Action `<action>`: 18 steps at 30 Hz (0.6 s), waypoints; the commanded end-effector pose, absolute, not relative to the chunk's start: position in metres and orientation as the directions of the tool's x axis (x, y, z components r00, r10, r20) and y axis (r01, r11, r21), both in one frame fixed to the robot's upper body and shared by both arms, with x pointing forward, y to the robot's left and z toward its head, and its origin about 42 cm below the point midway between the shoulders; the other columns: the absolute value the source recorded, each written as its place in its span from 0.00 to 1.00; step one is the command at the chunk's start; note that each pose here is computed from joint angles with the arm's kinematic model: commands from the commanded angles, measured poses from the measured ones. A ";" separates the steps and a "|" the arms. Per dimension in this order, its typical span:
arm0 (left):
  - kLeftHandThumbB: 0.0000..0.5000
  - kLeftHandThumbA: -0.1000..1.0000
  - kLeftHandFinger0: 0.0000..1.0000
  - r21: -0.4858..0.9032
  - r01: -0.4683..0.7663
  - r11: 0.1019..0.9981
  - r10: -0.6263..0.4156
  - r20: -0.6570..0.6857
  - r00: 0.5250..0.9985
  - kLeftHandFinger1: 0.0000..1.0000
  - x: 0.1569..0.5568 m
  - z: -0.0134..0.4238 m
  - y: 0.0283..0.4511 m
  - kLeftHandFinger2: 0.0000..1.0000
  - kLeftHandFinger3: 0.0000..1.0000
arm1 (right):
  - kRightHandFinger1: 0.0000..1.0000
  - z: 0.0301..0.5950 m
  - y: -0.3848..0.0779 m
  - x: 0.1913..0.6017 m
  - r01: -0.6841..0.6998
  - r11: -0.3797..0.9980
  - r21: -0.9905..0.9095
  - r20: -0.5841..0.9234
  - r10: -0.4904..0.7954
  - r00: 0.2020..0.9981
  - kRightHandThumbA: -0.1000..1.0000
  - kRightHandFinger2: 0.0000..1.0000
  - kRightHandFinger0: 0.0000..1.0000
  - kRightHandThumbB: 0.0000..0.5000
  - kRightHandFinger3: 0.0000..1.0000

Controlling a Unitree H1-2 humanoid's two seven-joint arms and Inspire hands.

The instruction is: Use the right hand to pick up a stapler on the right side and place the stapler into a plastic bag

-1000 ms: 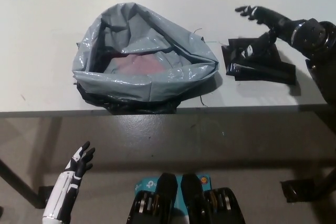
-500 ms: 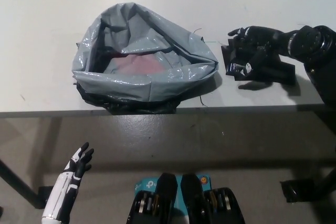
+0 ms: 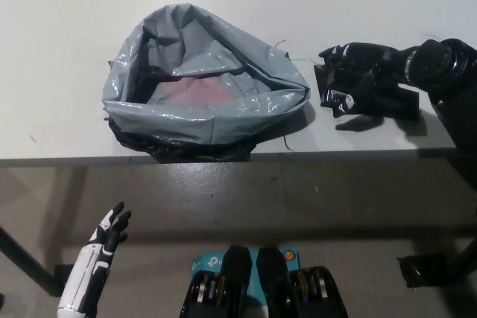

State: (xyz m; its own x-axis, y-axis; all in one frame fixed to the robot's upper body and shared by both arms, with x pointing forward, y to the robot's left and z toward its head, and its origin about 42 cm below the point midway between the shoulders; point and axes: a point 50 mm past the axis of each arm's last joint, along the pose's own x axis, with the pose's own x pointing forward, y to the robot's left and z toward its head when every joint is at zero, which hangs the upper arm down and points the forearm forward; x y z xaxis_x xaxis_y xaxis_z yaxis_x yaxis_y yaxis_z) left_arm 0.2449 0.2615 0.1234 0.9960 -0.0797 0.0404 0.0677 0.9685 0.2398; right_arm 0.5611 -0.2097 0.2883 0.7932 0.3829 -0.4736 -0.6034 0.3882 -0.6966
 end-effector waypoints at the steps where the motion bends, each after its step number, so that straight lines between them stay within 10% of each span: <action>1: 0.02 1.00 1.00 0.252 0.073 0.965 -0.097 0.084 0.992 1.00 0.246 0.134 0.264 1.00 1.00 | 1.00 0.324 -0.205 0.569 -0.567 0.327 -0.756 -0.422 0.418 0.804 0.97 1.00 1.00 0.67 1.00; 11: 0.02 1.00 1.00 0.254 0.079 0.964 -0.104 0.087 0.991 1.00 0.247 0.136 0.265 1.00 1.00 | 1.00 0.328 -0.220 0.579 -0.545 0.277 -0.792 -0.434 0.372 0.820 0.99 1.00 1.00 0.58 1.00; 18: 0.05 1.00 1.00 0.250 0.078 0.965 -0.103 0.088 0.991 1.00 0.248 0.137 0.265 1.00 1.00 | 1.00 0.324 -0.232 0.582 -0.541 0.321 -0.777 -0.446 0.325 0.834 0.97 1.00 1.00 0.71 1.00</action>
State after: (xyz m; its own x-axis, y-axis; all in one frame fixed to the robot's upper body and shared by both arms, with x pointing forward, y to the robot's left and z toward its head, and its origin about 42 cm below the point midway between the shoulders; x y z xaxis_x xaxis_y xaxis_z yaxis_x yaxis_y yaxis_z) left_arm 0.2463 0.2622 0.1247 0.9958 -0.0807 0.0441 0.0678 0.9680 0.2415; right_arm 0.5693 -0.2277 0.2769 0.7781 0.3208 -0.5401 -0.6267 0.3373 -0.7025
